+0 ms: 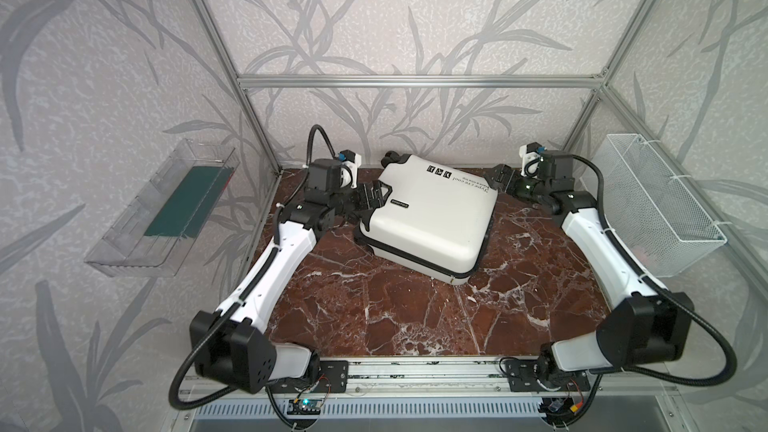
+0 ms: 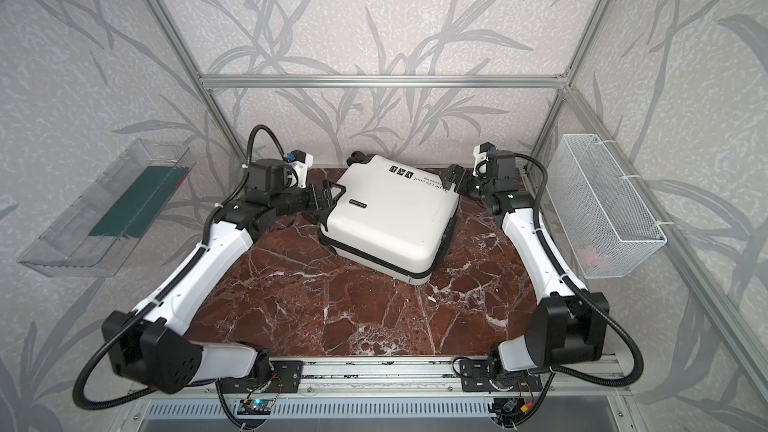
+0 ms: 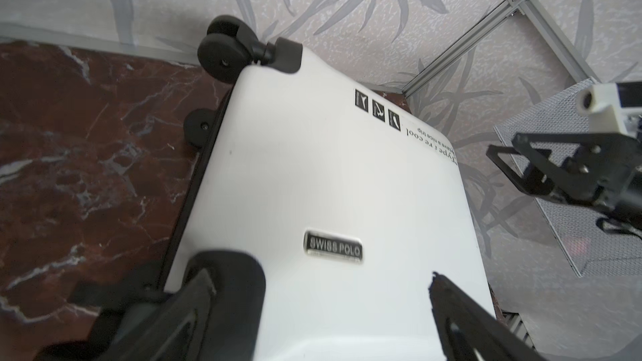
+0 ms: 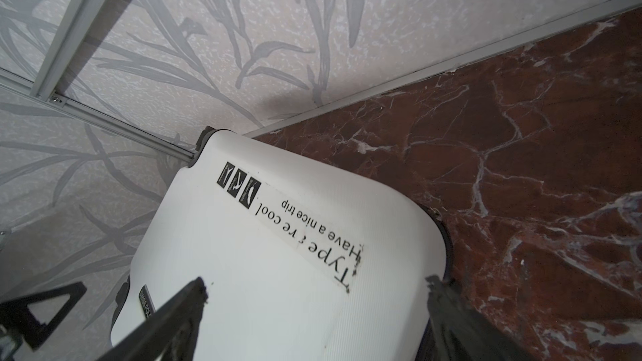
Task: Pack the luggage
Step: 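Rotate the lying suitcase with both grippers so its wheels face the robot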
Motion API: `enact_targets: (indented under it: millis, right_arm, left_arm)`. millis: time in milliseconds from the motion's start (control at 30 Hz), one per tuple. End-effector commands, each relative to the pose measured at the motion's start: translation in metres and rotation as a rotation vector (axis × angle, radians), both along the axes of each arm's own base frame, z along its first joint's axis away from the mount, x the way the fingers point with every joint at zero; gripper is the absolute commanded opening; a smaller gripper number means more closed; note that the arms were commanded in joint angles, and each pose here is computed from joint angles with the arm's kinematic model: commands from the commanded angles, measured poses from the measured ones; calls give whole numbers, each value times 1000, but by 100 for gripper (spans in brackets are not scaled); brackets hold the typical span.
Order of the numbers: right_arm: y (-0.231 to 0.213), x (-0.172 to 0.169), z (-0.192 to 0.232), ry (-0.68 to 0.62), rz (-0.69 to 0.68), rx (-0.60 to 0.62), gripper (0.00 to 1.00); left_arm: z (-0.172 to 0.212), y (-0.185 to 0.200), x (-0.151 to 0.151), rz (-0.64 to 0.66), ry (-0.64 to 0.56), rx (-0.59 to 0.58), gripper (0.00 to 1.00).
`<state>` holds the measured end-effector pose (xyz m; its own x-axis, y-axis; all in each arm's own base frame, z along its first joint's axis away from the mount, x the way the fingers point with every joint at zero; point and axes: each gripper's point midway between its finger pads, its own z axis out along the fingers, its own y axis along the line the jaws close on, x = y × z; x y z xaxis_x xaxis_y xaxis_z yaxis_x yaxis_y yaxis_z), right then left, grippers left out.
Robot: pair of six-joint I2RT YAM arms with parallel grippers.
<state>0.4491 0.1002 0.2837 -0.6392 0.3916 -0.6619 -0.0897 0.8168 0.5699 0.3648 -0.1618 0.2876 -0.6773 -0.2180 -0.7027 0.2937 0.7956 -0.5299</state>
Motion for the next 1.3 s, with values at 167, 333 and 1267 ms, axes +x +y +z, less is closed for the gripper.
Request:
enact_targets:
  millis: [167,333,1267]
  right_arm:
    - [11,76,-18,65,68,87,99]
    - [36,107,-28,129,194,217,97]
    - [97,-48,-95,160,351,441,92]
  left_arm:
    - [-13,1,-75,13,13,-197,99]
    - [-38,-10,-87,-2,25,-207,99]
    - [-44,-52,31,-73,-5,-175,99]
